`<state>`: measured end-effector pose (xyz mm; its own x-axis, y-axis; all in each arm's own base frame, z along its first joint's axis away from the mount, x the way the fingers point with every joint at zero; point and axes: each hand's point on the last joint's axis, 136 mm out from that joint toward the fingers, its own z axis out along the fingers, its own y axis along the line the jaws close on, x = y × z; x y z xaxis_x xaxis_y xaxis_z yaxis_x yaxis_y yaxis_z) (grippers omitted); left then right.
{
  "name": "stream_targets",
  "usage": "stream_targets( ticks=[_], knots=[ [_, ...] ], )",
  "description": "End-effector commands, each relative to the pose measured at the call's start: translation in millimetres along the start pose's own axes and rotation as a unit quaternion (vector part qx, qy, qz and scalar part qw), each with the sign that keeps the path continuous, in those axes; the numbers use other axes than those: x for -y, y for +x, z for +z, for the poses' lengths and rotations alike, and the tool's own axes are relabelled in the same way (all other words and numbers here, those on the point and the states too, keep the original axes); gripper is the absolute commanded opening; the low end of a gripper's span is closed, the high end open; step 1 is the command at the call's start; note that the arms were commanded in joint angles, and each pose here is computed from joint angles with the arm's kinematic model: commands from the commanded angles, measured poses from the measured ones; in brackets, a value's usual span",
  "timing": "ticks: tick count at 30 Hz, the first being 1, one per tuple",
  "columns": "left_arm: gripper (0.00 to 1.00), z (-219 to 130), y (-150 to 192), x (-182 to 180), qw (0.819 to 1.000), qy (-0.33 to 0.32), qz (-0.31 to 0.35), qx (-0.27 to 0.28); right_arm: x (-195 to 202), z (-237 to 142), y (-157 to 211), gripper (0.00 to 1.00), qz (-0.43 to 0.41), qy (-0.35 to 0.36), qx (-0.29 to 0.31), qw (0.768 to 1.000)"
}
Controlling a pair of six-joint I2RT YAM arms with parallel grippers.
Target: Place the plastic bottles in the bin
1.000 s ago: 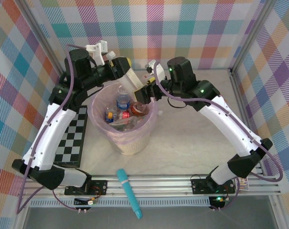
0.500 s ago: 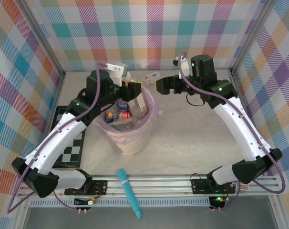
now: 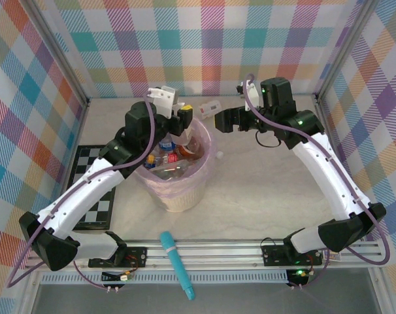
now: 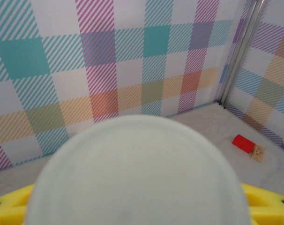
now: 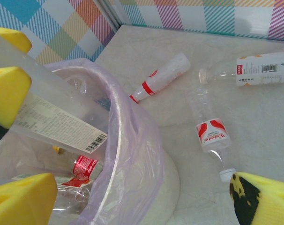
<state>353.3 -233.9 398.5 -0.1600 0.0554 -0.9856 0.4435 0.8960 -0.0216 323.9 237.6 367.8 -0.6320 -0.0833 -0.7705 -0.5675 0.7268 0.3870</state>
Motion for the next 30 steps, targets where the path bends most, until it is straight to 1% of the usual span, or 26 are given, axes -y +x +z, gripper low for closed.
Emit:
stream_targets(
  ticks=[1,4,9,11,13,14,16,18,20,23,26,27,30],
  knots=[
    [0.00,5,19,4,0.999,-0.008,0.042,-0.010,-3,-7,1,0.94,-0.007,-0.010,0.003,1.000],
    [0.00,6,44,4,0.998,-0.010,0.040,-0.040,-2,-7,2,0.94,-0.009,-0.007,0.003,1.000],
    [0.00,7,90,5,0.995,-0.022,0.053,-0.076,-1,-5,2,0.94,-0.007,-0.011,0.002,1.000],
    [0.00,7,104,6,0.995,-0.020,0.057,-0.084,-2,-4,2,0.94,-0.006,-0.012,0.001,1.000],
    [0.00,6,110,6,0.994,-0.024,0.063,-0.090,-2,-3,2,0.94,-0.006,-0.012,0.001,1.000],
    [0.00,5,110,6,0.993,-0.029,0.073,-0.091,-1,-3,1,0.94,-0.005,-0.012,0.002,1.000],
    [0.00,-2,98,3,0.992,-0.058,0.097,-0.063,-2,-3,1,0.94,-0.005,-0.014,0.003,1.000],
    [0.00,-11,74,-10,0.990,-0.103,0.094,-0.021,-3,-3,0,0.94,-0.005,-0.016,0.003,1.000],
    [0.00,-16,54,-23,0.985,-0.143,0.097,0.000,-4,-3,0,0.94,-0.005,-0.020,0.003,1.000],
    [0.00,-18,33,-27,0.981,-0.160,0.105,0.018,-6,-2,0,0.94,-0.005,-0.023,0.001,1.000],
    [0.00,-17,20,-30,0.979,-0.171,0.108,0.028,-5,-2,1,0.94,-0.006,-0.021,-0.001,1.000],
    [0.00,-15,20,-31,0.978,-0.173,0.111,0.023,-5,-2,1,0.94,-0.007,-0.021,-0.002,1.000],
    [0.00,-2,36,-36,0.978,-0.180,0.108,-0.011,-5,-3,2,0.94,-0.009,-0.021,-0.002,1.000]
  ],
)
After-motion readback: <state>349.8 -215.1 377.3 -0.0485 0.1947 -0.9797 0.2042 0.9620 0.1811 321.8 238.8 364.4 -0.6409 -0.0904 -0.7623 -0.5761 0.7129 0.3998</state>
